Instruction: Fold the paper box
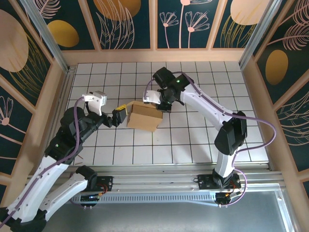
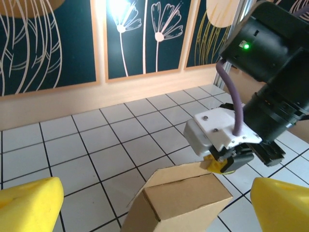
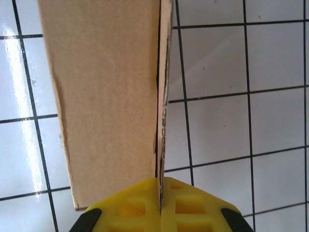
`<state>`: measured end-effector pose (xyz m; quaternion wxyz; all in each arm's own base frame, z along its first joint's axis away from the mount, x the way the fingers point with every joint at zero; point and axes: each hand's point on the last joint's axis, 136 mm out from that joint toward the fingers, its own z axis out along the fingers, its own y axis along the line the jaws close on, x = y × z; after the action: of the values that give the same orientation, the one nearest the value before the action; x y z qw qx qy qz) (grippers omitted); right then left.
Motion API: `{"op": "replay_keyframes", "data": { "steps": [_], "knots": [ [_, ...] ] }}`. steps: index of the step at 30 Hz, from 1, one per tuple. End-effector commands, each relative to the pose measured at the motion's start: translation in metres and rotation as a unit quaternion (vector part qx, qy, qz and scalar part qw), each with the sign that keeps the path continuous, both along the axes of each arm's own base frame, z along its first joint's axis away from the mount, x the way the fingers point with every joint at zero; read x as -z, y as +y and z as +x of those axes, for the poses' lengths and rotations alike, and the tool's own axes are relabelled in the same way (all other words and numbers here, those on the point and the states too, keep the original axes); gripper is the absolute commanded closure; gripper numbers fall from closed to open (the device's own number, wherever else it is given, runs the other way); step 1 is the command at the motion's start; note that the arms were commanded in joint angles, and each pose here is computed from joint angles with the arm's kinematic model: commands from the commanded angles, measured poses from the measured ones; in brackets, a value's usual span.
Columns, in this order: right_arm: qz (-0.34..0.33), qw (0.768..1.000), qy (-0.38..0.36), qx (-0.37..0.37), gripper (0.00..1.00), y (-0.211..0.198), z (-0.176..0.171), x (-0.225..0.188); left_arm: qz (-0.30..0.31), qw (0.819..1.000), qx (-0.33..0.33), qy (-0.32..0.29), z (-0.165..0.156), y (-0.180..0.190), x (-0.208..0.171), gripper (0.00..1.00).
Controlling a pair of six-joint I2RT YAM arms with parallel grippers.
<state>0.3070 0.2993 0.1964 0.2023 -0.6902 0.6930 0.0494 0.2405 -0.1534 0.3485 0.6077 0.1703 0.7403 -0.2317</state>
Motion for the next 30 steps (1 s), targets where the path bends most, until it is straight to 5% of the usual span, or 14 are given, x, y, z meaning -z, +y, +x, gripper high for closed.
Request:
{"op": "replay_keyframes", "data": {
  "steps": [1, 4, 20, 30],
  "knots": [
    [-0.049, 0.998, 0.049, -0.006, 1.0, -0.019, -0.016, 0.01, 0.022, 1.0, 0.013, -0.013, -0.006, 0.0, 0.0, 0.01],
    [-0.056, 0.997, 0.051, -0.004, 1.0, -0.012, -0.01, 0.017, 0.027, 1.0, -0.001, -0.013, -0.003, 0.004, 0.004, 0.01],
    [-0.04, 0.998, 0.016, -0.036, 0.62, 0.059, -0.006, 0.025, 0.019, 0.996, -0.092, -0.005, 0.006, 0.034, 0.018, 0.01],
    [0.075, 0.997, -0.035, 0.008, 0.34, 0.077, 0.003, -0.053, 0.084, 0.982, -0.158, 0.062, 0.014, 0.057, 0.037, 0.02]
  ]
}}
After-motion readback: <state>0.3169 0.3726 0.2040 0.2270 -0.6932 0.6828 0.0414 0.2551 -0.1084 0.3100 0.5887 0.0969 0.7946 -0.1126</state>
